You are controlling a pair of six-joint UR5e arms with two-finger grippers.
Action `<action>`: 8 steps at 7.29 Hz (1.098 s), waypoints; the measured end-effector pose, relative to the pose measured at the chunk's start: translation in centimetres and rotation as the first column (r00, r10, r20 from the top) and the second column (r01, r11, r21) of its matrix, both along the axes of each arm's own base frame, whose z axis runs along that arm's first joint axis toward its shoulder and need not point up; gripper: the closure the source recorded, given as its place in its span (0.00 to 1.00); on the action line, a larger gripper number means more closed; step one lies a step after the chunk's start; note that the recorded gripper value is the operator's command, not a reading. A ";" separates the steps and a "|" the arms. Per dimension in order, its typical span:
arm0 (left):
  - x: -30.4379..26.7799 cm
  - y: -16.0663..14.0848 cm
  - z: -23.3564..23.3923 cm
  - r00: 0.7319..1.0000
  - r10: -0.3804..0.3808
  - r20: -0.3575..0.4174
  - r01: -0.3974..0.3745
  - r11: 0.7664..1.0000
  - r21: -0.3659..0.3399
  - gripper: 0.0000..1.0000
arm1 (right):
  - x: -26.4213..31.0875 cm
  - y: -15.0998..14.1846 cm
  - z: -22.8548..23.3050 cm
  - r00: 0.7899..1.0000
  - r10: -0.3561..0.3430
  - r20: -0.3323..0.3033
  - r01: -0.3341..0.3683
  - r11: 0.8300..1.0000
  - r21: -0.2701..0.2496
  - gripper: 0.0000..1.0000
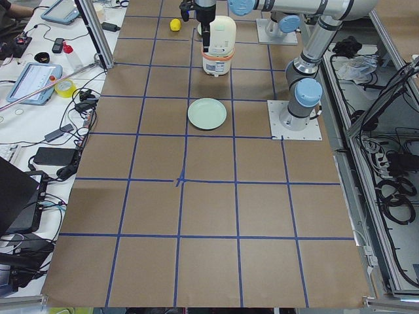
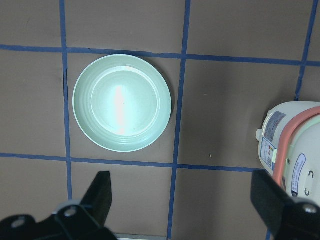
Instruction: Press rice cooker button
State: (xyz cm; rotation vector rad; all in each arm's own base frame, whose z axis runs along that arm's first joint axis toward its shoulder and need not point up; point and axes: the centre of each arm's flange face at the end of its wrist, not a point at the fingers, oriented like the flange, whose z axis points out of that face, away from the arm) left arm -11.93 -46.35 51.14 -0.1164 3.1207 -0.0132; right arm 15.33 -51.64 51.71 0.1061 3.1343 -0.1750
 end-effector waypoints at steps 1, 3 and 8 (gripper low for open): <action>0.0 0.0 0.0 1.000 0.000 0.000 0.000 1.000 0.000 0.00 | -0.6 -0.2 0.4 1.000 -0.008 0.004 0.008 1.000 -0.004 0.00; 0.0 0.0 0.0 1.000 0.000 0.000 0.000 1.000 0.000 0.00 | -0.9 -0.2 0.5 1.000 -0.012 -0.001 0.012 1.000 -0.006 0.00; 0.0 0.0 0.0 1.000 0.000 0.000 0.000 1.000 0.000 0.00 | -0.8 -0.1 0.4 1.000 -0.010 -0.002 0.010 1.000 -0.004 0.00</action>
